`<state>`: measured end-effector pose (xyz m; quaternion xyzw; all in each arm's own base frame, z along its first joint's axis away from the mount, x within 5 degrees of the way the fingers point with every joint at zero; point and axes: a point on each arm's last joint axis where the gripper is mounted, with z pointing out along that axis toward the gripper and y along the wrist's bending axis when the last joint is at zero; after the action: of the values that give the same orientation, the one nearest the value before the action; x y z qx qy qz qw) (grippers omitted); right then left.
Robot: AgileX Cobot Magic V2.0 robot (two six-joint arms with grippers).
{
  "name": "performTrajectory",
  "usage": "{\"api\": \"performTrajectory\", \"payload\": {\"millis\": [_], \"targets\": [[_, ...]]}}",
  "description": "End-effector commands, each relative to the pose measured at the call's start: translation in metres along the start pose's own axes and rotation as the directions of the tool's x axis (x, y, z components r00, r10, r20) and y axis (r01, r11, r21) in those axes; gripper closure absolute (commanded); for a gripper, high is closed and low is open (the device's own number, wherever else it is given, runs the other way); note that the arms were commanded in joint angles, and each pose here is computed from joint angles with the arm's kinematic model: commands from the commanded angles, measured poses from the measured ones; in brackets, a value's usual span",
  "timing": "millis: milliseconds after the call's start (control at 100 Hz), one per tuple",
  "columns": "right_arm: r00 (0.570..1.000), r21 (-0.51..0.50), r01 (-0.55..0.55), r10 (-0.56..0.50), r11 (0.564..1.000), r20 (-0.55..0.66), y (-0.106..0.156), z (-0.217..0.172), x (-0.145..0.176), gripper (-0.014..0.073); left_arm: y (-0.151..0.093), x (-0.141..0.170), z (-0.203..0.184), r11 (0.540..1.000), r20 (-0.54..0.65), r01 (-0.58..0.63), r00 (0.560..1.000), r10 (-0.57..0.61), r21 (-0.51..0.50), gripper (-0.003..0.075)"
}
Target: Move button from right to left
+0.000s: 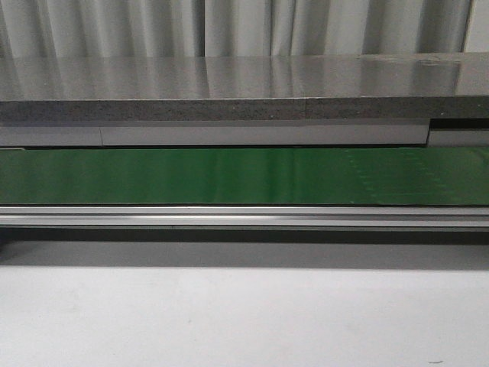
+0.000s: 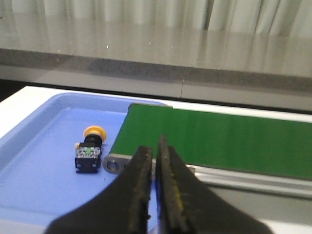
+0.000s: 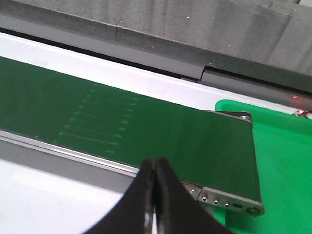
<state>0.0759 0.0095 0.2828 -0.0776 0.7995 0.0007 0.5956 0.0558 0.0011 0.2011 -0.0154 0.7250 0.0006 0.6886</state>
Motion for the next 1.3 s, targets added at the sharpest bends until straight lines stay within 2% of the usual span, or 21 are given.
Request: {"api": "performTrajectory", "payload": {"millis": [0,230,1290], "targets": [[0.996,0.029,-0.009,0.006,1.000,0.086,-0.0031,-0.0028,-0.0139,0.0663,-0.0004,-0.0057,-0.0024,0.999,0.143,0.035,0.989,-0.036,0.014,0.0715],[0.996,0.029,-0.009,0.006,1.000,0.086,-0.0031,-0.0028,-0.0139,0.0663,-0.0035,-0.0005,-0.0013,0.997,0.128,0.024,0.991,-0.033,0.072,0.0715],[0.996,0.029,-0.009,0.006,1.000,0.086,-0.0031,-0.0028,-0.0139,0.0663,-0.0035,-0.0006,-0.0014,0.997,0.130,0.028,0.991,-0.038,0.072,0.0715]]}}
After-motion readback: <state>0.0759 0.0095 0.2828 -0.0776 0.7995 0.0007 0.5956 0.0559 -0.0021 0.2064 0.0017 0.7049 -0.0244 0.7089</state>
